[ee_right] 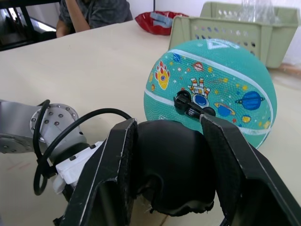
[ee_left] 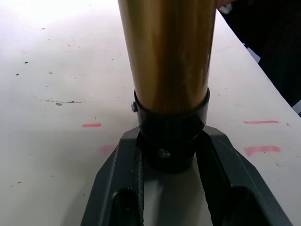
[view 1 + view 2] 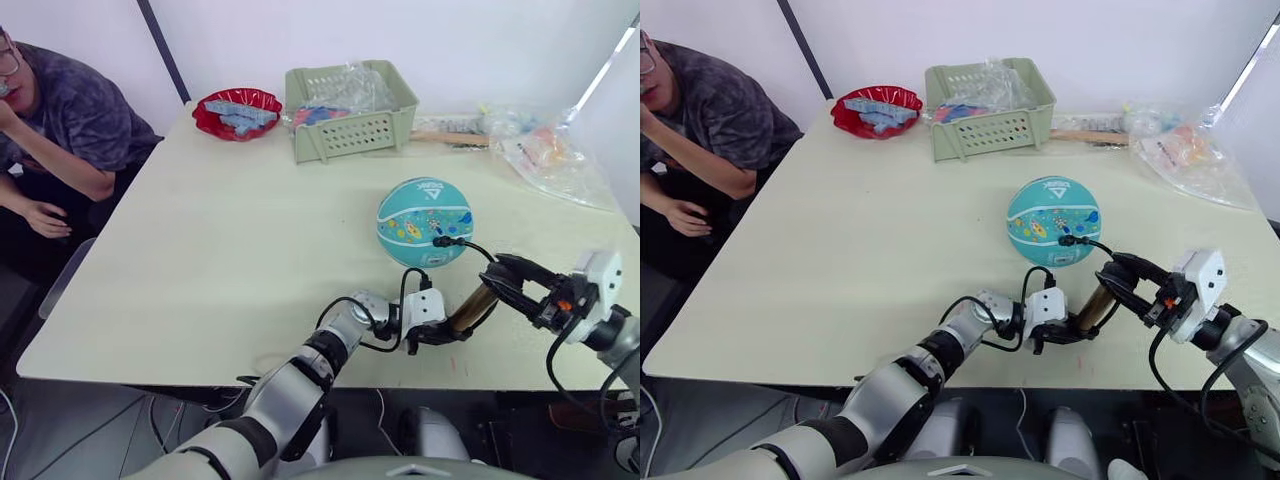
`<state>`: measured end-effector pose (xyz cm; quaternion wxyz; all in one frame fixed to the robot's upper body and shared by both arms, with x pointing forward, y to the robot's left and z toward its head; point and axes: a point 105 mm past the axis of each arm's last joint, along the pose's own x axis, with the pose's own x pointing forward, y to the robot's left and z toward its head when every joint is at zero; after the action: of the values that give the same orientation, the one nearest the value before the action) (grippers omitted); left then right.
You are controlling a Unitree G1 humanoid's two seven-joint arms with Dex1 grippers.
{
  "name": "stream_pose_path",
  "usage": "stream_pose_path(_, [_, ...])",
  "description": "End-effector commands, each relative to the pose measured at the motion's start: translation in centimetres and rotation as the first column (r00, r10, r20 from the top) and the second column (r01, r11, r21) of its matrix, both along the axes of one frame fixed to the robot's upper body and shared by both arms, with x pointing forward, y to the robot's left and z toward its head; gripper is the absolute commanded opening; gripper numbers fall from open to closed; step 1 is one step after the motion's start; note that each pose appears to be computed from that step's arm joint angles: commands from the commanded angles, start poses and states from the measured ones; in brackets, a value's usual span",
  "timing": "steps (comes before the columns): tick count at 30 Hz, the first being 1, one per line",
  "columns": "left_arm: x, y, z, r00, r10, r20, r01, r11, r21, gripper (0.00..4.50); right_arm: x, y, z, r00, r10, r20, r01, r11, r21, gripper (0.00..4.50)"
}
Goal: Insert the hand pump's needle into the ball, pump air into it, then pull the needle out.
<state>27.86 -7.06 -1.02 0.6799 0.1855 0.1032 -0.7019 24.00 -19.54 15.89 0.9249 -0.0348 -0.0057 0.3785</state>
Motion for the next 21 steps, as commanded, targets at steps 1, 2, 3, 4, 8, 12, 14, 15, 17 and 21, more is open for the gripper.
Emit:
stream_pose_path(1, [-2.1, 3.9, -5.7, 0.991, 0.035, -0.13, -0.005, 0.975, 0.223, 1.11, -0.6, -0.5, 6.0, 0.988, 0.012, 0.154, -0.019, 0.999, 0.043, 1.63])
stream_pose_path(2, [-2.1, 3.9, -5.7, 0.991, 0.034, -0.129, -0.004, 0.975, 0.224, 1.11, -0.6, -1.1, 7.0, 0.985, -0.006, 0.174, -0.001, 0.999, 0.044, 1.63])
stream_pose_path(3, [-2.1, 3.9, -5.7, 0.991, 0.031, -0.128, -0.002, 0.975, 0.224, 1.11, -0.6, -1.8, 7.9, 0.981, -0.021, 0.192, 0.015, 0.999, 0.036, 1.63])
stream_pose_path(4, [-2.1, 3.9, -5.7, 0.991, 0.03, -0.128, -0.001, 0.974, 0.224, 1.11, -0.6, -2.2, 8.5, 0.978, -0.03, 0.206, 0.026, 0.999, 0.025, 1.63])
stream_pose_path(8, [-2.1, 3.9, -5.7, 0.992, 0.027, -0.127, 0.002, 0.974, 0.225, 1.11, -1.0, -2.8, 11.4, 0.966, -0.032, 0.257, 0.026, 0.999, 0.026, 1.63])
stream_pose_path(12, [-2.2, 3.8, -5.7, 0.992, 0.023, -0.128, 0.007, 0.974, 0.228, 1.11, -1.3, -3.0, 14.7, 0.947, -0.035, 0.319, 0.018, 0.998, 0.055, 1.63])
stream_pose_path(14, [-2.3, 3.8, -5.8, 0.992, 0.022, -0.128, 0.008, 0.973, 0.229, 1.11, -1.4, -3.1, 15.8, 0.942, -0.034, 0.334, 0.018, 0.999, 0.051, 1.63])
stream_pose_path(15, [-2.3, 3.8, -5.8, 0.991, 0.021, -0.129, 0.009, 0.973, 0.229, 1.11, -1.5, -3.2, 16.2, 0.941, -0.035, 0.337, 0.019, 0.999, 0.049, 1.63])
stream_pose_path(17, [-2.3, 3.7, -5.8, 0.991, 0.021, -0.129, 0.009, 0.973, 0.229, 1.11, -1.6, -3.3, 16.6, 0.939, -0.039, 0.341, 0.024, 0.998, 0.049, 1.63])
stream_pose_path(21, [-2.3, 3.7, -5.8, 0.991, 0.023, -0.129, 0.007, 0.973, 0.23, 1.11, -1.5, -3.4, 16.1, 0.945, -0.044, 0.324, 0.03, 0.998, 0.048, 1.63])
